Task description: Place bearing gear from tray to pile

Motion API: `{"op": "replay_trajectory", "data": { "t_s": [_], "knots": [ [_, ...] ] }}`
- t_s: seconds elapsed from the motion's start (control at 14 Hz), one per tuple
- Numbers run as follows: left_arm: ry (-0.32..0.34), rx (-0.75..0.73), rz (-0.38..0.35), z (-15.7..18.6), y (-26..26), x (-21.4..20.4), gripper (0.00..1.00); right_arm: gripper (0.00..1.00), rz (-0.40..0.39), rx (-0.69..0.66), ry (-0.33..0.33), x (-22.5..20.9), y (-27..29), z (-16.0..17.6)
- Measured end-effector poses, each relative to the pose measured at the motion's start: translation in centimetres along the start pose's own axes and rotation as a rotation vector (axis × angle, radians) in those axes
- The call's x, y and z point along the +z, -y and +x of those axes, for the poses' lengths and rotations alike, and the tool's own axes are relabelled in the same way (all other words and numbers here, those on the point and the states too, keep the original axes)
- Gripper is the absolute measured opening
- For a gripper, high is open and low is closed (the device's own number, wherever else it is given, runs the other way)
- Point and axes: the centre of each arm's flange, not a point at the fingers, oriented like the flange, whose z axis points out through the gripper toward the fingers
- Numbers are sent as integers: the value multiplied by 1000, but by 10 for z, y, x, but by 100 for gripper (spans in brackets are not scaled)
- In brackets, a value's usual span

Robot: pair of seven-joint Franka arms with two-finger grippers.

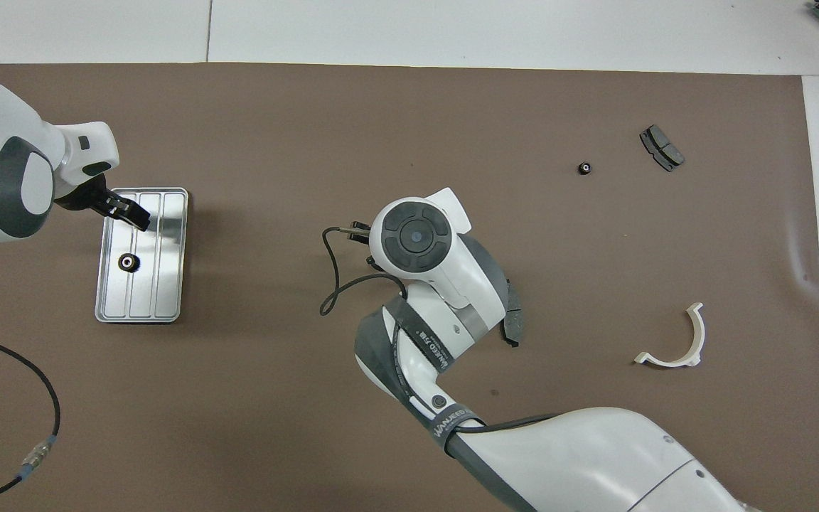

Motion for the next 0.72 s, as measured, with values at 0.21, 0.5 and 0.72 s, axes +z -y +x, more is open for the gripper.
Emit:
{"op": "replay_trajectory", "data": {
  "t_s": [0.21,0.5,0.72],
  "knots": [
    [23,26,-14,-9,4,19,78,100,-23,-36,-9,21,11,-11],
    [68,47,-43,-22,7,44,78,95,-22,-44,-27,26,11,-7],
    [86,60,-58,-28,9,47,77,89,-12,-48,-35,29,12,-7]
  ]
}}
